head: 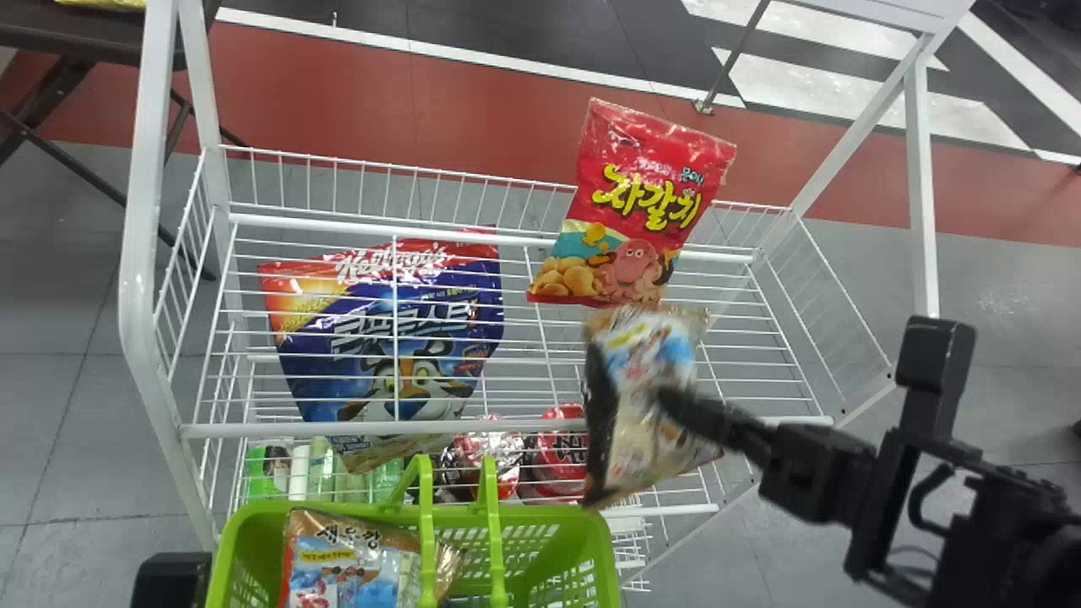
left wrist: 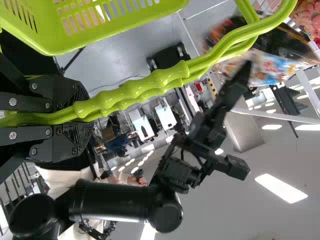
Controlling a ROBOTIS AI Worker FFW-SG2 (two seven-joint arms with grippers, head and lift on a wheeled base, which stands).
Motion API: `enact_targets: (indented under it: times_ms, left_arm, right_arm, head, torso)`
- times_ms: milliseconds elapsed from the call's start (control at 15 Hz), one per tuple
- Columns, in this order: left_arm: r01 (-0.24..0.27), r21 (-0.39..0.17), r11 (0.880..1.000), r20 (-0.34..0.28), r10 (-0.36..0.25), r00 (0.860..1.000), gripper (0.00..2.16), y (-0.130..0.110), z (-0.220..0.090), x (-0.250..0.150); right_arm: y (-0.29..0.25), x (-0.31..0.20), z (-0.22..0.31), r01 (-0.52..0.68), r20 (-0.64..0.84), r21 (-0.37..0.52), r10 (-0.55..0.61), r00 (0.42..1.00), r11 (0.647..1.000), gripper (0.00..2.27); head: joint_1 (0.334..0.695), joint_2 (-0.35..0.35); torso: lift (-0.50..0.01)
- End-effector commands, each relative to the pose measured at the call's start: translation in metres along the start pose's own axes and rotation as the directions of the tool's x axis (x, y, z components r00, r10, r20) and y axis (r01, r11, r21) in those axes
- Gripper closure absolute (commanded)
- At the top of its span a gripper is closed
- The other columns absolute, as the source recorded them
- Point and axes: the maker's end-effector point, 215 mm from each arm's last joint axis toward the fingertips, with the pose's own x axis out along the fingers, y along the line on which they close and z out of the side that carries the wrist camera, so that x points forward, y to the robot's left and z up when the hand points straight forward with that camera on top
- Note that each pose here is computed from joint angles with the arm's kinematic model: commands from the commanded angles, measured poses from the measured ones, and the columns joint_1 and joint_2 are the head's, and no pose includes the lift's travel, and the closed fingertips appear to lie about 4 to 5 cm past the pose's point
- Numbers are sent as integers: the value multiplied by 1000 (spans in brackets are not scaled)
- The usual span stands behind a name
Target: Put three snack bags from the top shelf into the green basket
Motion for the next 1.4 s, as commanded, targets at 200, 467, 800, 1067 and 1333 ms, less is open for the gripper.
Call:
enact_targets:
  times_ms: [200, 467, 800, 1067, 1333]
  left_arm:
    - [1, 4, 1000, 1, -1, 1000, 1693, 0, 2, -1]
    - [4, 6, 1000, 3, -4, 1000, 1693, 0, 2, -1]
    - [9, 8, 1000, 4, -9, 1000, 1693, -1, 3, -1]
    - [10, 7, 1000, 6, -10, 1000, 1693, -2, 3, -1]
    - [11, 8, 1000, 6, -11, 1000, 1693, -3, 2, 0]
  right_arm:
    - [61, -16, -24, -163, -83, 6, 163, 983, 987, 2111]
    - [97, -12, -47, -252, -137, 14, 252, 958, 967, 2111]
    - [105, 7, -119, -239, -306, 56, 244, 920, 969, 2111]
    - [76, 15, -154, -137, -386, 54, 147, 911, 989, 2111]
    - [56, 20, -181, -71, -445, 57, 89, 891, 996, 2108]
  head:
    - [695, -350]
    - [695, -350]
    - [695, -350]
    - [695, -350]
    - [695, -350]
  torso:
    - [-47]
    - [-47]
    - [-47]
    - [-47]
    - [-47]
